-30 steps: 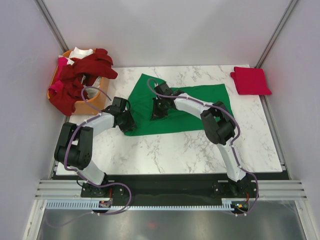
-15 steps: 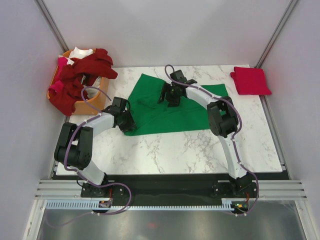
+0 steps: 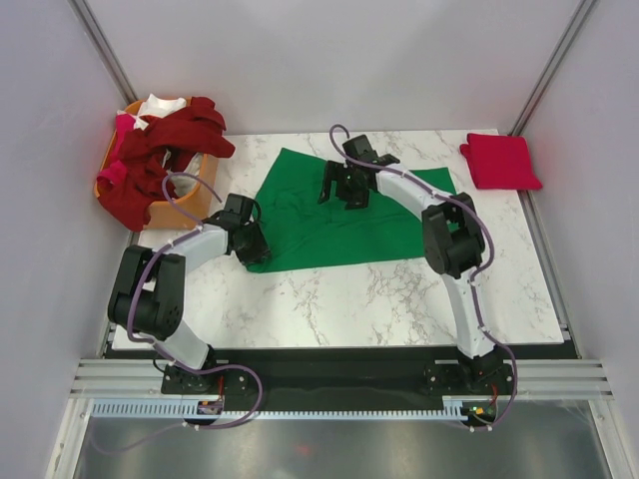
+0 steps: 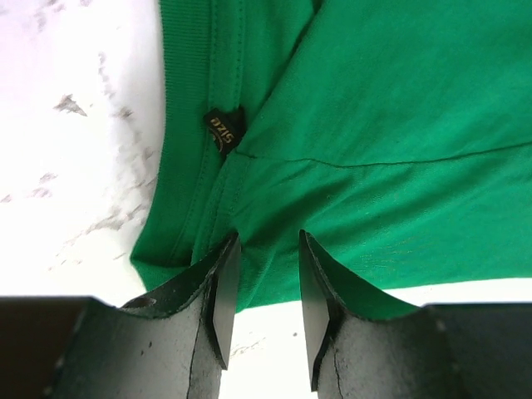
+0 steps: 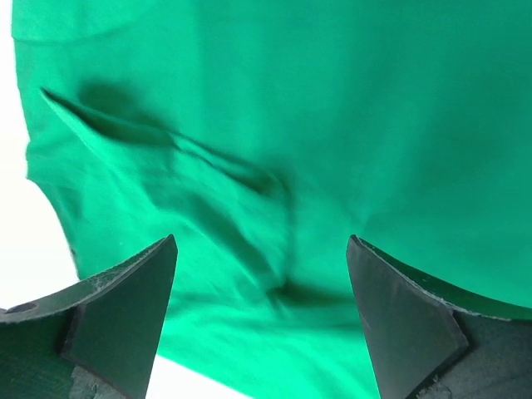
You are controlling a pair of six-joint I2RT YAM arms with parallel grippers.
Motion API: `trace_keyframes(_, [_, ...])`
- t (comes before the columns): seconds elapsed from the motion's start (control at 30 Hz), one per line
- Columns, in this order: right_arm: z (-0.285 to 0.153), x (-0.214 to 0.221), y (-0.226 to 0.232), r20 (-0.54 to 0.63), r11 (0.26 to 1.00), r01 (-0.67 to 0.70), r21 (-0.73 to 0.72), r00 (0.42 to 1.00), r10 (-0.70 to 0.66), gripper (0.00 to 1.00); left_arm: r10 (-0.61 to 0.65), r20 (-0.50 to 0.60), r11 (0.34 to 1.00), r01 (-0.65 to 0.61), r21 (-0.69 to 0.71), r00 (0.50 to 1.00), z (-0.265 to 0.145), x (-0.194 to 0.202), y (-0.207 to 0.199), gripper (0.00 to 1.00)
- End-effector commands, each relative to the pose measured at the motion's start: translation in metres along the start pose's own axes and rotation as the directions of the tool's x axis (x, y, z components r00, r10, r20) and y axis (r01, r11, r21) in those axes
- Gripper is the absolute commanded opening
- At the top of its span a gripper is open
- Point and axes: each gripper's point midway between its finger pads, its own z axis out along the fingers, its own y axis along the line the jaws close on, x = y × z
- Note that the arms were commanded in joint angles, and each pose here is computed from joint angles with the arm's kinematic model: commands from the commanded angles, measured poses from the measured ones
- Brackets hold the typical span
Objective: Fold and stack the t-shirts
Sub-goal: Fold the tshirt
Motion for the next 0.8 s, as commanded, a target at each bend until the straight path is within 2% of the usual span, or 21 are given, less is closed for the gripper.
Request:
trace_keyframes(0.0, [-0.093,-0.045,-0.002,0.199,0.992,0.082,0.094,0.975,-0.099,0.92,-0.006,0.034,0.996,0.009,-0.086,0.999,-0.016,-0.002,0.015,0.43])
trace_keyframes(0.03, [-0.091,-0.026,-0.029,0.163,0.987,0.061,0.145,0.983,-0.085,0.92,-0.005,0.033,0.995,0.008,-0.096,0.999,-0.018,0.0,0.019,0.43])
trace_keyframes(0.17, [-0.128,-0.004,-0.111,0.19,0.97,-0.055,0.238,0.982,0.009,0.93,-0.017,0.021,0.988,0.02,-0.151,1.0,-0.017,0.017,0.038,0.43])
trace_keyframes(0.2, [-0.142,0.01,-0.145,0.189,0.955,-0.112,0.275,0.98,0.061,0.93,-0.02,0.017,0.988,0.022,-0.154,1.0,-0.017,0.02,0.04,0.42])
trace_keyframes(0.3, [-0.161,0.045,-0.19,0.194,0.926,-0.199,0.321,0.971,0.142,0.93,-0.037,0.006,0.987,0.038,-0.159,0.999,-0.017,0.029,0.045,0.43])
trace_keyframes(0.4, [-0.176,0.076,-0.226,0.21,0.884,-0.272,0.381,0.956,0.204,0.93,-0.039,0.031,0.985,0.044,-0.167,0.999,-0.022,0.029,0.049,0.44])
trace_keyframes(0.5, [-0.184,0.088,-0.254,0.249,0.866,-0.386,0.318,0.915,0.317,0.91,-0.048,0.056,0.984,0.057,-0.168,0.997,-0.028,0.03,0.053,0.47])
trace_keyframes(0.6, [-0.185,0.092,-0.275,0.257,0.836,-0.445,0.321,0.89,0.376,0.9,-0.052,0.052,0.985,0.06,-0.162,0.997,-0.029,0.033,0.053,0.47])
trace_keyframes(0.77, [-0.185,0.084,-0.284,0.289,0.817,-0.462,0.345,0.88,0.376,0.88,-0.05,0.04,0.987,0.056,-0.153,0.998,-0.028,0.035,0.052,0.47])
